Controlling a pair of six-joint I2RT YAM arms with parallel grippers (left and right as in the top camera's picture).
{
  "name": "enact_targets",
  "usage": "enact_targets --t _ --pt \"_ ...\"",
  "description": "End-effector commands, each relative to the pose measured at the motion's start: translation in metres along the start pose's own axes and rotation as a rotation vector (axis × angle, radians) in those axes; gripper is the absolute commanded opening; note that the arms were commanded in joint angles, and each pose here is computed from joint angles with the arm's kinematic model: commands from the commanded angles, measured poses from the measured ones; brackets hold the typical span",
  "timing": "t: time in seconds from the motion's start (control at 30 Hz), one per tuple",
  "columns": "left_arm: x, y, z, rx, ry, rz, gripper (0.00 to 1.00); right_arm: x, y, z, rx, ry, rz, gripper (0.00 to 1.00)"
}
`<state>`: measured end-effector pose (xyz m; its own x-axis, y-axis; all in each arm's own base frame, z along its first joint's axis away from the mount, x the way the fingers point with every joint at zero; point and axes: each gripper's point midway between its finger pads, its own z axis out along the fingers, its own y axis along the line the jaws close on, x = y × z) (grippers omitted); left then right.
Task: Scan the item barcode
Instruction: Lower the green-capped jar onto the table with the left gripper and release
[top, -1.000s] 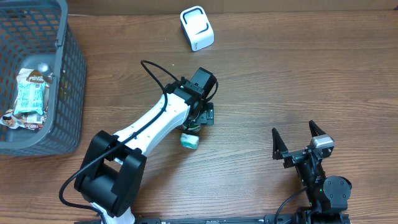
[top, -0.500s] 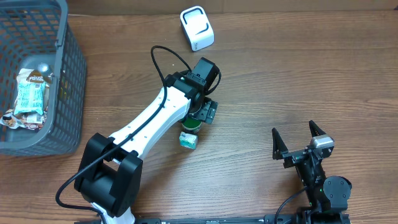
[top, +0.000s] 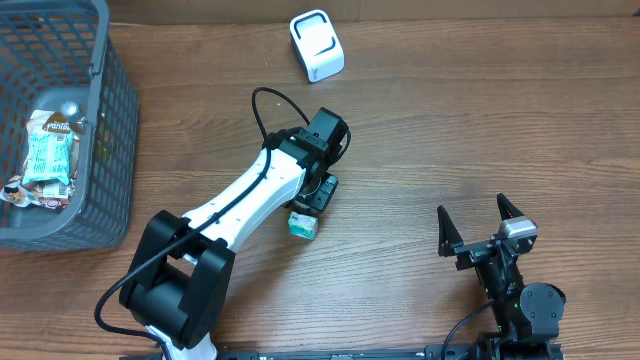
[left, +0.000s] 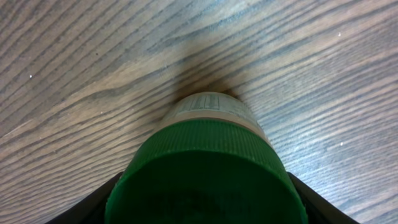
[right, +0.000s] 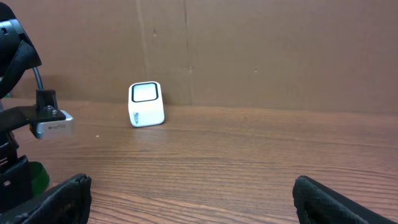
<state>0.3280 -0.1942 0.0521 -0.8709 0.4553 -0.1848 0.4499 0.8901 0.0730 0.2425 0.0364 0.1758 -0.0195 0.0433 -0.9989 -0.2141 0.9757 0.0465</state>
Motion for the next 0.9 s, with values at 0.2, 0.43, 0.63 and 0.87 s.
enact_targets --t 0.2,0.43,0.63,0.87 --pt "-0.017 -0.004 -0.006 0.030 -0.074 -0.208 0.47 0.002 -0.001 0.000 0.003 -0.005 -0.003 1.00" --pt "-0.026 -0.006 -0.008 0.055 -0.107 -0.505 0.55 0.002 -0.001 0.000 0.003 -0.005 -0.003 1.00" --pt "-0.035 -0.010 -0.009 0.065 -0.143 -0.473 0.93 0.002 -0.001 0.000 0.003 -0.005 -0.003 1.00" --pt "-0.039 0.001 -0.011 0.012 -0.165 -0.191 0.92 0.002 -0.001 0.000 0.003 -0.005 -0.003 1.00"
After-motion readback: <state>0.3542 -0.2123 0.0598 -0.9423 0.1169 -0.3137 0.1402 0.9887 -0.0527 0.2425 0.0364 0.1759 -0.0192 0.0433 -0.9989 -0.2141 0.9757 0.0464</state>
